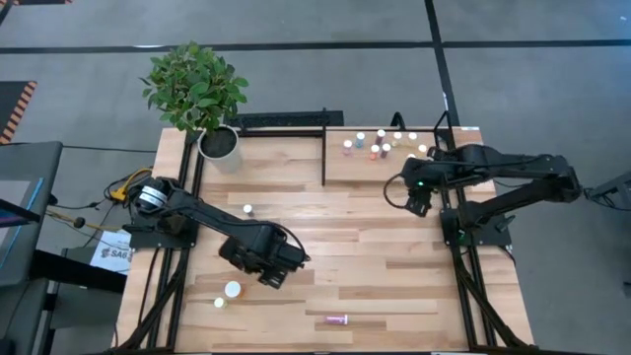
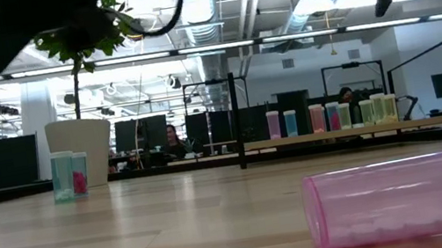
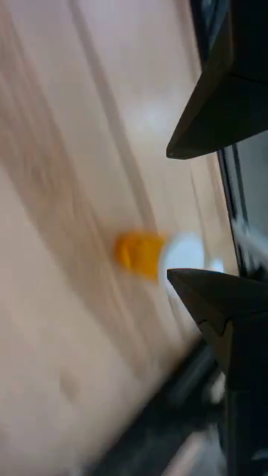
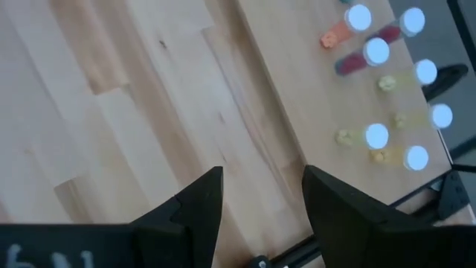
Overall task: Pick and place medicine bottles onto shelf by color
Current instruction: Move the blue pill bottle to the center of the table
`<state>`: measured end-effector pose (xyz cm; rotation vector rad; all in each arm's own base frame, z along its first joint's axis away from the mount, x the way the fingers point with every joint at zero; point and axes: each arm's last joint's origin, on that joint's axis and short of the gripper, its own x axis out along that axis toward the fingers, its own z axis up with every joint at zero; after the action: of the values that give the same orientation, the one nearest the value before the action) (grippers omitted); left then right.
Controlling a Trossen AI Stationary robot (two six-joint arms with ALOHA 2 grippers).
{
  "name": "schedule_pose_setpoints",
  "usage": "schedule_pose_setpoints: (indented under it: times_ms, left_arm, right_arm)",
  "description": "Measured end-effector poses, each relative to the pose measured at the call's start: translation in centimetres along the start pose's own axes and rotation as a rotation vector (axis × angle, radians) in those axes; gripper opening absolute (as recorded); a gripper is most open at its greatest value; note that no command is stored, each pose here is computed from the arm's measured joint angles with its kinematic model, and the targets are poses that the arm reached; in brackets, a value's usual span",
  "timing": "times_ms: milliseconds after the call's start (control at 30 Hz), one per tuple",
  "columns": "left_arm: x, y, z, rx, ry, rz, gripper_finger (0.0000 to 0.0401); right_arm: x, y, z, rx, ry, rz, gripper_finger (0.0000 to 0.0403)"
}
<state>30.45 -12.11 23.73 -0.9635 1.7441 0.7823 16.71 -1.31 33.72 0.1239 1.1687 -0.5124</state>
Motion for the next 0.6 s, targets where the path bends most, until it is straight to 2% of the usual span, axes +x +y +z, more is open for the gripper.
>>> schedule_pose_setpoints:
  times_ms: [200,400,600]
  left_arm:
    - [-0.2,1.3,0.2,0.081,-0.034,0.139,0.0240]
    - [-0.3,1.1,1.0,0.262,-0.263,0.183,0.0240]
    - [-0.5,1.2,1.6,0.331,-0.410,0.244,0.0240]
  right_arm:
    - [2.2,-0.3,1.5,0.045,0.091,-0.056,0.0203]
    - [4.2,-0.4,2.5,0.070,0.178,-0.097,0.0194]
    - [3.8,-0.1,2.5,0.065,0.137,-0.080,0.0175]
